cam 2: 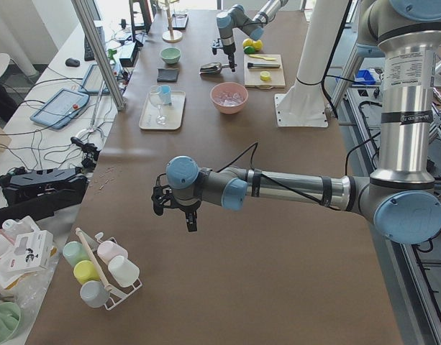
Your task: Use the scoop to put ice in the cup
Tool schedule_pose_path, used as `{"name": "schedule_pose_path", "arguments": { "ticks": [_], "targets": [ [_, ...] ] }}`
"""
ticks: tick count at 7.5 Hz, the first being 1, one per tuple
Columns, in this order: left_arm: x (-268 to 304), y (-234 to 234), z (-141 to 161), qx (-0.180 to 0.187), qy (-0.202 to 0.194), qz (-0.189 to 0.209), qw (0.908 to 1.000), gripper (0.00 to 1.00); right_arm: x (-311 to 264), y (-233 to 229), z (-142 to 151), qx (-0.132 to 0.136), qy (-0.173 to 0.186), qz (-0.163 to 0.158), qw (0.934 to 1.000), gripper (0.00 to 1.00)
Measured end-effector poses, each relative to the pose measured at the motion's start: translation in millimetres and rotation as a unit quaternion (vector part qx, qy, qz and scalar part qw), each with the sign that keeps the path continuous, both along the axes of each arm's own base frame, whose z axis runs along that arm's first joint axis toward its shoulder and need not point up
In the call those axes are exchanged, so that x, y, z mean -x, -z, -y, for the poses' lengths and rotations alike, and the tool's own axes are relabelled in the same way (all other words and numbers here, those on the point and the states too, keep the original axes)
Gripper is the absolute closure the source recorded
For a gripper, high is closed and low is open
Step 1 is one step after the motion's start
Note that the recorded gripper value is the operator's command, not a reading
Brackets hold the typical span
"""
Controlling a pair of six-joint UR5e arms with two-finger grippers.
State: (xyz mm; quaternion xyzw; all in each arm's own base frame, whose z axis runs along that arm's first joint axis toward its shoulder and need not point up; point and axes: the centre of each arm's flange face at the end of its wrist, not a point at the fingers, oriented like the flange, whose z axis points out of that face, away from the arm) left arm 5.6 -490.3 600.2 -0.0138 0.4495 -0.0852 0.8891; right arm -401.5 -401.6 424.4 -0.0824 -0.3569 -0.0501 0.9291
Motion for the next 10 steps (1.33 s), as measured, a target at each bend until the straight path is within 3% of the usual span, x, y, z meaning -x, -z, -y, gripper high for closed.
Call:
{"name": "schedule_pose_path", "arguments": {
  "ticks": [5,7,10],
  "targets": [
    [0,0,0,0.000,0.000,0.000,1.0000,0.03,-7,10,5,-0.001,-0.003,0.010,0.9999,0.00],
    [1,0,0,0.000,0.001,0.000,1.0000,0.03,-41,24,22,-0.008,-0.022,0.020,0.9995,0.00],
    [1,0,0,0.001,0.001,0.000,1.0000,0.03,-116,18,55,-0.039,-0.019,0.003,0.9990,0.00]
  ]
}}
